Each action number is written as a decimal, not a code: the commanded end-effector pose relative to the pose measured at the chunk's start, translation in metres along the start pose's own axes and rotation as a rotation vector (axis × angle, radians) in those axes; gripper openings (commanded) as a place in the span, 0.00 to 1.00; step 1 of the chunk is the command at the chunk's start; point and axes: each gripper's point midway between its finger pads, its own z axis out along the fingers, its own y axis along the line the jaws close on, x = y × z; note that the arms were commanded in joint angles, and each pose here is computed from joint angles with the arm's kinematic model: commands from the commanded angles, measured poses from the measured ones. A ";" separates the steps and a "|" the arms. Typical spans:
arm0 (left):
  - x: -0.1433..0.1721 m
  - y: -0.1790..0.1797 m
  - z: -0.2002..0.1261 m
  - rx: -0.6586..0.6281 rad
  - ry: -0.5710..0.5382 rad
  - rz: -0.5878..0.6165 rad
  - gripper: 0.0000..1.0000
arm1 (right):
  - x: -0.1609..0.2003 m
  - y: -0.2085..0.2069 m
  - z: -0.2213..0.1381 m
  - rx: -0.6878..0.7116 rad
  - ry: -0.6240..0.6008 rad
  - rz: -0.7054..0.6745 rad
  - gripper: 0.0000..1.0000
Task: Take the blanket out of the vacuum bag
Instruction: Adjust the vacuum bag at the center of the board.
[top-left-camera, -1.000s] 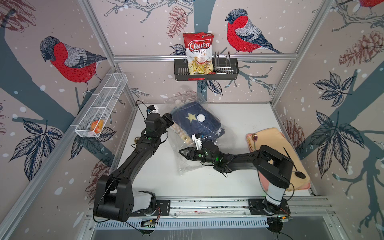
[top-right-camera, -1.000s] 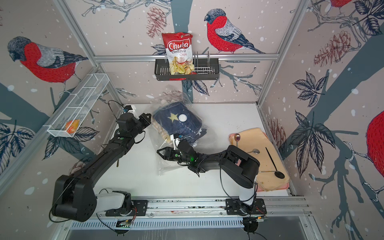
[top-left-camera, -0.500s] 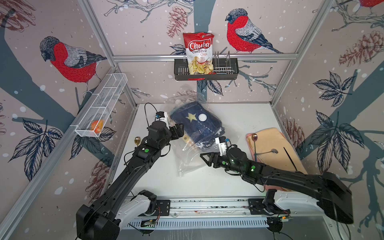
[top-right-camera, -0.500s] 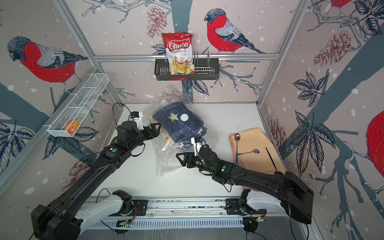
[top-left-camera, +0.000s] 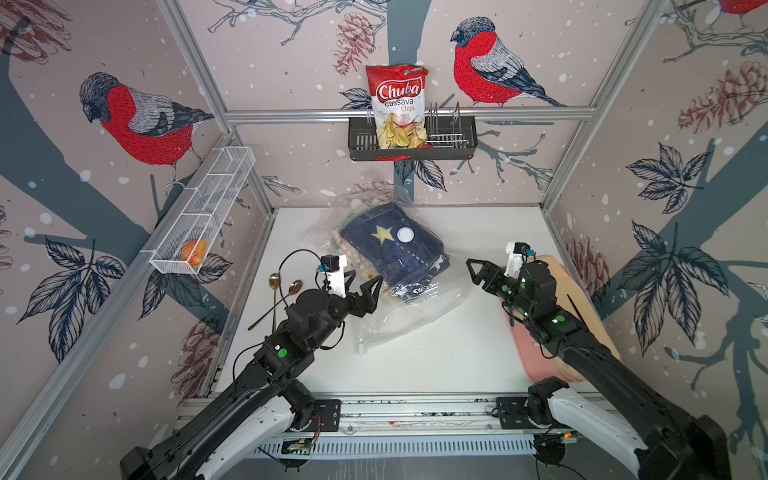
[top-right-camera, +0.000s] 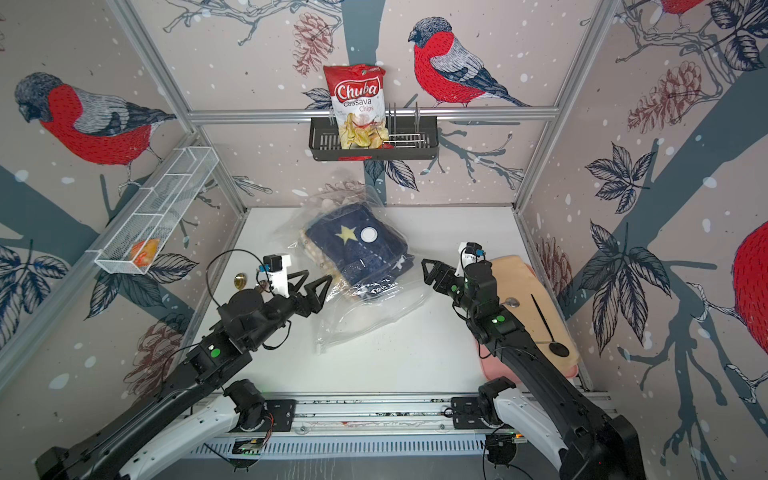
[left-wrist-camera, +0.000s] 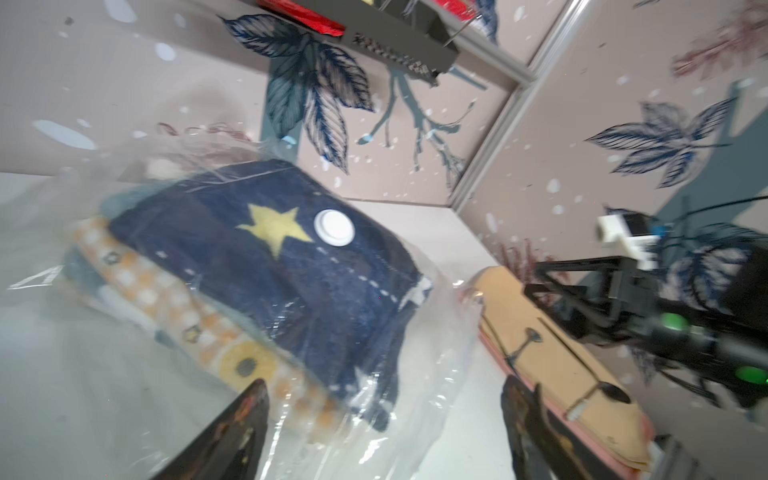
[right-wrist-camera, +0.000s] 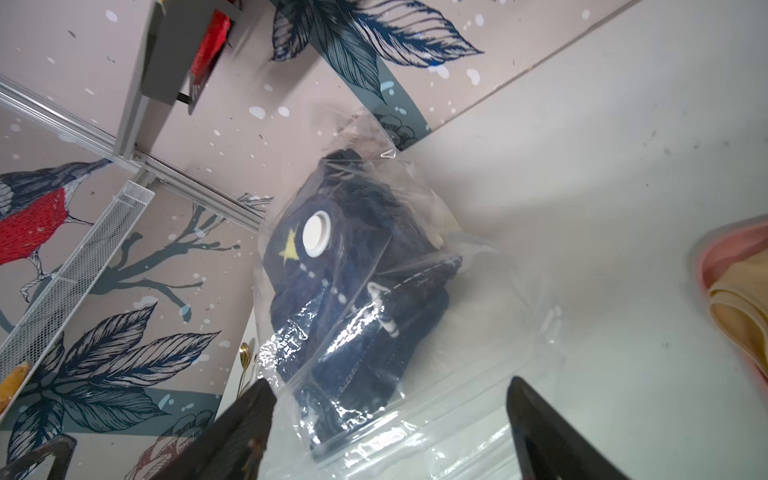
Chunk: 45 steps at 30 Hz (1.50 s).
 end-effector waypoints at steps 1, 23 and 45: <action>-0.038 -0.035 -0.007 0.173 -0.144 -0.029 0.86 | -0.020 0.006 0.009 -0.082 -0.014 -0.025 0.88; 0.074 0.055 0.023 -0.184 0.100 -0.175 0.89 | 0.035 0.005 0.167 -0.272 0.331 0.111 0.80; 0.086 0.038 0.039 -0.348 0.482 0.163 0.87 | 0.015 0.053 0.212 -0.384 0.321 0.176 0.77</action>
